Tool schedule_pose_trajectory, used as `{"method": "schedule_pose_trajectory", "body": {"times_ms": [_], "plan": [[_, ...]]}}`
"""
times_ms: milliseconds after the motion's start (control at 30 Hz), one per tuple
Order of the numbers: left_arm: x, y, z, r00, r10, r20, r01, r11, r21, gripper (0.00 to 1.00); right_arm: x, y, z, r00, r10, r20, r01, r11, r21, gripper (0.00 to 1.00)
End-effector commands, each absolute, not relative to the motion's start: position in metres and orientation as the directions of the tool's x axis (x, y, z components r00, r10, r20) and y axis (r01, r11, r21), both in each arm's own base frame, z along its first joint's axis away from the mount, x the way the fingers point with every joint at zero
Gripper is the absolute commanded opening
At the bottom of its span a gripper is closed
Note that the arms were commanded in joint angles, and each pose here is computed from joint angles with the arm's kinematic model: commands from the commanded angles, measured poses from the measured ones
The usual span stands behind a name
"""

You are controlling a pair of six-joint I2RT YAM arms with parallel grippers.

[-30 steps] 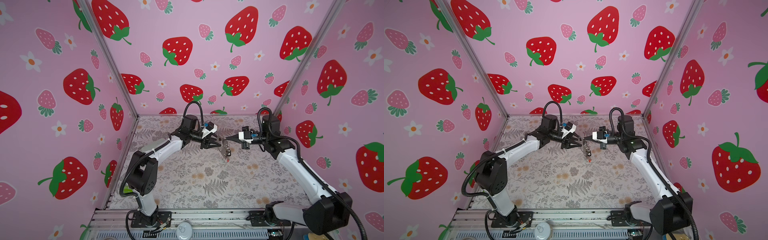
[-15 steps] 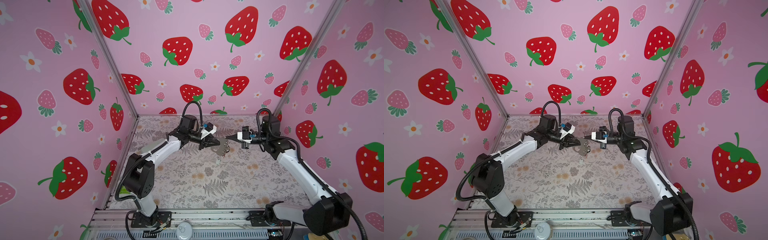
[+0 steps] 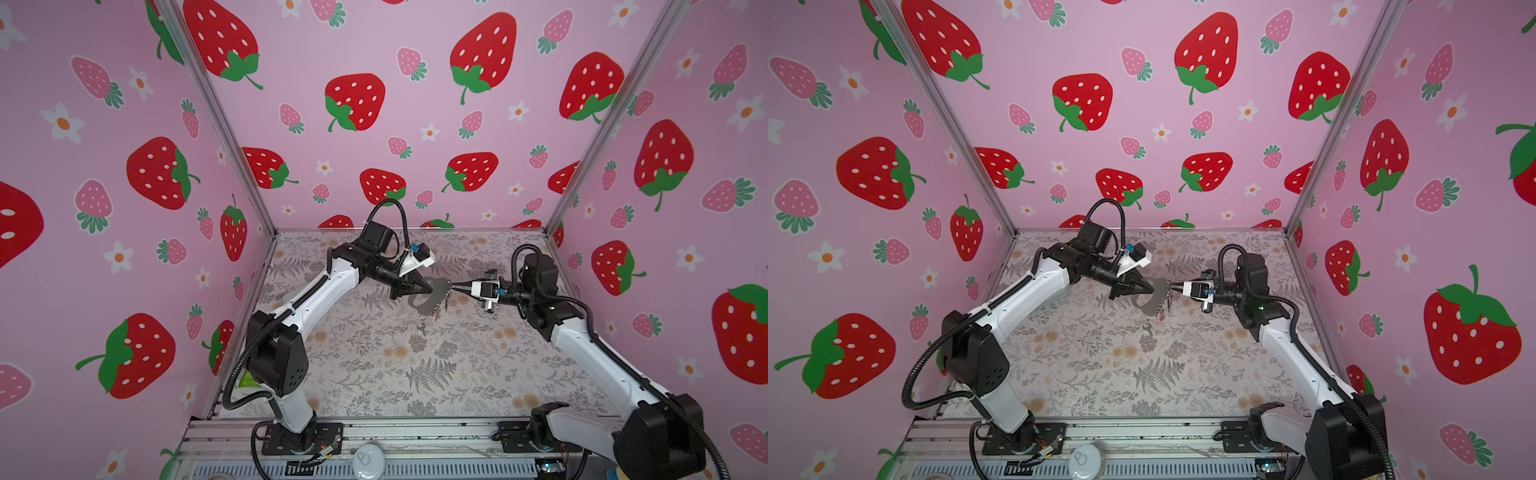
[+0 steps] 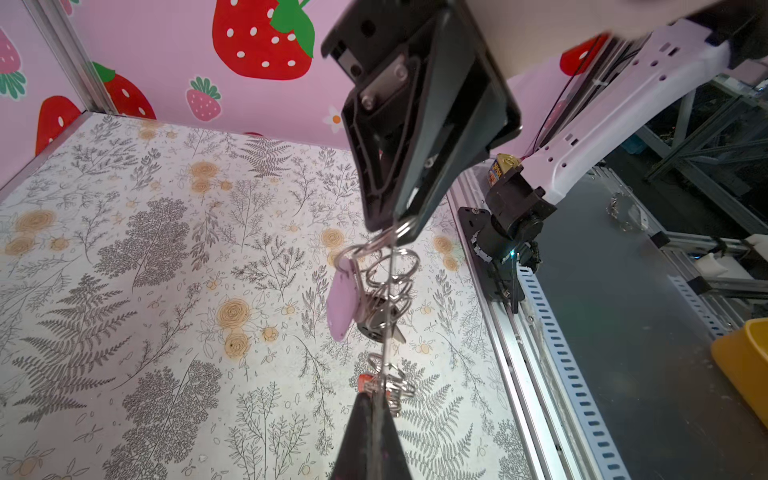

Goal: Put the keys on the keyring

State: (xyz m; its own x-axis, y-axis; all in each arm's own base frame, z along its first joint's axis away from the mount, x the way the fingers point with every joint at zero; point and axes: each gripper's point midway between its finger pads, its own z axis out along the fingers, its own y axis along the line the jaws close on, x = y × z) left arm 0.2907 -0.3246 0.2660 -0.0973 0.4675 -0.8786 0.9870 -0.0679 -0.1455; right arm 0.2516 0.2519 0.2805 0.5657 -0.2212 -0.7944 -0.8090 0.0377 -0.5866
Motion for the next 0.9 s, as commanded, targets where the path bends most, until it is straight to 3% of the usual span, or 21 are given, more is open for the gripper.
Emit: {"method": "schedule_pose_trajectory", "body": {"times_ms": [0, 200, 467, 633, 867], "plan": [[0.273, -0.319, 0.277, -0.074, 0.552, -0.83, 0.989, -0.069, -0.134, 0.0, 0.253, 0.251, 0.279, 0.579, -0.206, -0.789, -0.796, 0.068, -0.602, 0.18], [0.268, -0.31, 0.266, -0.058, 0.727, -0.684, 0.996, -0.009, -0.094, 0.0, 0.249, 0.248, 0.265, 0.521, -0.153, -0.84, -0.829, 0.142, -0.541, 0.31], [0.271, -0.294, 0.265, 0.051, 0.888, -0.457, 0.994, 0.001, 0.113, 0.0, 0.26, 0.241, 0.253, 0.452, -0.158, -0.878, -0.836, 0.27, -0.478, 0.39], [0.278, -0.287, 0.268, 0.11, 0.939, -0.326, 0.968, -0.026, 0.25, 0.0, 0.255, 0.245, 0.248, 0.447, -0.119, -0.887, -0.843, 0.277, -0.462, 0.42], [0.283, -0.29, 0.282, 0.185, 0.955, -0.232, 0.918, -0.083, 0.388, 0.0, 0.25, 0.252, 0.244, 0.431, -0.083, -0.899, -0.861, 0.259, -0.437, 0.44]]}}
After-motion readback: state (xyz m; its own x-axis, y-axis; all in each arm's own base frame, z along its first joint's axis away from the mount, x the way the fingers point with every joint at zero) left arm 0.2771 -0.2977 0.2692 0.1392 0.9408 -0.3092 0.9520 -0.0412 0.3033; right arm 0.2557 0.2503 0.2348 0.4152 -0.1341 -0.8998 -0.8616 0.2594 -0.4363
